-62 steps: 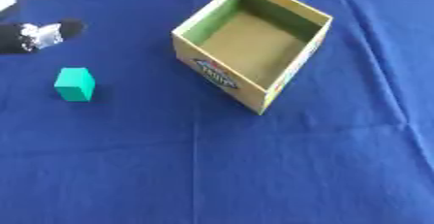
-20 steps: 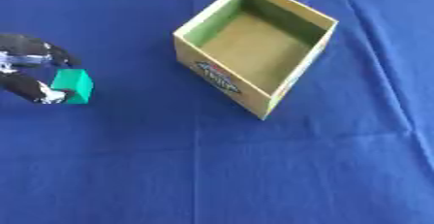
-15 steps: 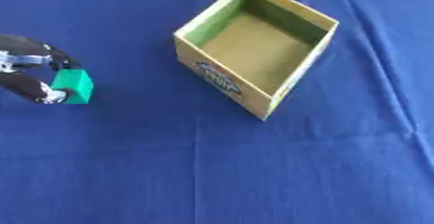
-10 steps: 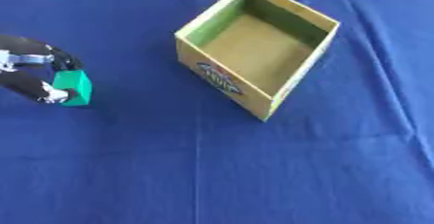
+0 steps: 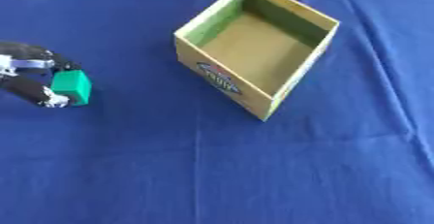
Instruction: Pick up objects on the table and place them in the box.
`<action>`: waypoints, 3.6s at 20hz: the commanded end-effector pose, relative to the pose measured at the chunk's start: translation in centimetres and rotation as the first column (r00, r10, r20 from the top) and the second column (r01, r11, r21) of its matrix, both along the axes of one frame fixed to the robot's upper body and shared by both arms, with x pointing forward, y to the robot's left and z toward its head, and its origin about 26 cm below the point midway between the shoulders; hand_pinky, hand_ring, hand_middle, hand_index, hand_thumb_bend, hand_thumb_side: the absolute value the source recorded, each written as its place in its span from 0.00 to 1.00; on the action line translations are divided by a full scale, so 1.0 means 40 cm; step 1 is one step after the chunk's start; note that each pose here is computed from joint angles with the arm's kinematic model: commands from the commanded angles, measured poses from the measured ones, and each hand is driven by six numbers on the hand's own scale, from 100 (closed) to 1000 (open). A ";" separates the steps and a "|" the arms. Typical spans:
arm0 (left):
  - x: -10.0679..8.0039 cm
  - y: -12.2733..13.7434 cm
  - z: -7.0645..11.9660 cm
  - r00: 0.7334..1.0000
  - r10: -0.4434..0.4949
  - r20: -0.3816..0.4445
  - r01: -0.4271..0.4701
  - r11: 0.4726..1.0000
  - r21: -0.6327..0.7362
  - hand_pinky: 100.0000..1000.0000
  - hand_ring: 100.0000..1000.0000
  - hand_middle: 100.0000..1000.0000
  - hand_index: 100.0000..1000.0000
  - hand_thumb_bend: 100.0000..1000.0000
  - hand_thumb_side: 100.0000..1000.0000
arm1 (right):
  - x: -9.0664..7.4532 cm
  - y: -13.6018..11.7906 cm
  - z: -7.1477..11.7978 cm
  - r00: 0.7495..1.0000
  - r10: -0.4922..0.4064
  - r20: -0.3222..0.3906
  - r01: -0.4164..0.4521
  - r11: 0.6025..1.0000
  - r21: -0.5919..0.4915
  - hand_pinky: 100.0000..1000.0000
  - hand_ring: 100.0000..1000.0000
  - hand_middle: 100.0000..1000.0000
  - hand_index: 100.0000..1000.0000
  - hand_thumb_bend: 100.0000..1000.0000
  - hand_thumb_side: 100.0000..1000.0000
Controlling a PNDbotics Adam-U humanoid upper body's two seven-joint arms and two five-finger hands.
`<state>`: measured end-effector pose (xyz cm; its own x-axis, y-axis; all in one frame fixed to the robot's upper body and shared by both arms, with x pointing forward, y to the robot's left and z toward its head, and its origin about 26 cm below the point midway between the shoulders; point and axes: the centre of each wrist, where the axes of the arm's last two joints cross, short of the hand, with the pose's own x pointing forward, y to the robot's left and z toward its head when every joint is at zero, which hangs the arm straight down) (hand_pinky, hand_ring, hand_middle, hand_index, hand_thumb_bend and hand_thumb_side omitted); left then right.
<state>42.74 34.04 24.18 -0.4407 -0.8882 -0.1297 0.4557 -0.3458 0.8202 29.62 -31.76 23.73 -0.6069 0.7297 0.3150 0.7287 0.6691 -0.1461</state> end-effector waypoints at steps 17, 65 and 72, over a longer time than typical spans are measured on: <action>-0.008 -0.010 0.070 0.888 -0.068 0.454 0.108 0.992 -0.064 0.29 0.42 0.31 0.51 0.00 0.62 | -0.009 -0.010 0.014 1.000 -0.012 0.020 0.012 1.000 -0.002 0.69 0.68 0.50 0.62 0.00 0.89; 0.163 -0.612 0.034 0.697 -0.269 0.665 0.439 0.893 -0.100 0.56 0.52 0.37 0.57 0.03 0.74 | 0.006 0.031 0.042 0.994 0.098 0.043 -0.097 0.995 -0.012 0.70 0.68 0.50 0.63 0.00 0.86; 0.167 -0.604 0.005 0.722 -0.292 0.627 0.446 0.890 -0.099 0.82 0.86 0.77 0.95 0.37 0.95 | 0.006 0.030 0.042 0.994 0.098 0.042 -0.098 0.995 -0.011 0.70 0.69 0.50 0.63 0.00 0.86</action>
